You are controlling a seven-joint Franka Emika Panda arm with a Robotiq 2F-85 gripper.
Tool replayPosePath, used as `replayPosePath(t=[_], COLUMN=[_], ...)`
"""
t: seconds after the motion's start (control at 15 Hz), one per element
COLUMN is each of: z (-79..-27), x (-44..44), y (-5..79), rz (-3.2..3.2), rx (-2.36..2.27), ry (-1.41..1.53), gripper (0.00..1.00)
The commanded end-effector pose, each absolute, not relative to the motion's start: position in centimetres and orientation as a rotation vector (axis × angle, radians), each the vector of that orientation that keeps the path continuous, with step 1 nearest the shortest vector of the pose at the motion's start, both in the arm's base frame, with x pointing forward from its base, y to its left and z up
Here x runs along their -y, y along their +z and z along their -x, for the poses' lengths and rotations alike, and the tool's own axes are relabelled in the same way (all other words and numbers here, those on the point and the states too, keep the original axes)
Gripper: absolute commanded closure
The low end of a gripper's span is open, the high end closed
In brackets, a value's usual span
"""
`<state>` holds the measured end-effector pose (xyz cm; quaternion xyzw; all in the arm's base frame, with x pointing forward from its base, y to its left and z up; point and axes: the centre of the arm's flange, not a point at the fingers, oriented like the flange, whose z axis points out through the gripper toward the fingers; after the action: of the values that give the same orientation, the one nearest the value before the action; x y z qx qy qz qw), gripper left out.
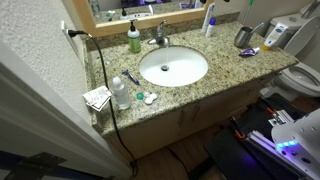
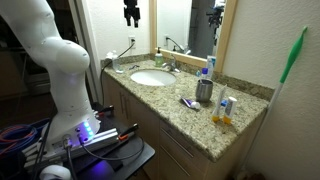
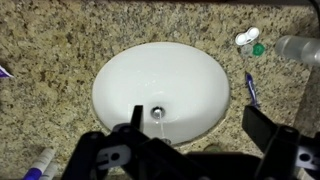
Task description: Close the tap
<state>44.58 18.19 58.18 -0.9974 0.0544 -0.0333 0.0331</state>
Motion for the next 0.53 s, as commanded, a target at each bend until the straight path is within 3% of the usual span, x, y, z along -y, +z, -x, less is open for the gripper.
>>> replayPosePath(t=[0.0,0.27,0.47], z=[-44.7,-45.3,-50.8], x=[-18.1,-18.4,-18.1], y=[58.9,59.2,53.8], rz=[3.061,3.091,3.101], rx=[-0.224,-0.245,-0.383], ry=[-0.116,-0.067,0.077], gripper=[0.0,0.0,0.0])
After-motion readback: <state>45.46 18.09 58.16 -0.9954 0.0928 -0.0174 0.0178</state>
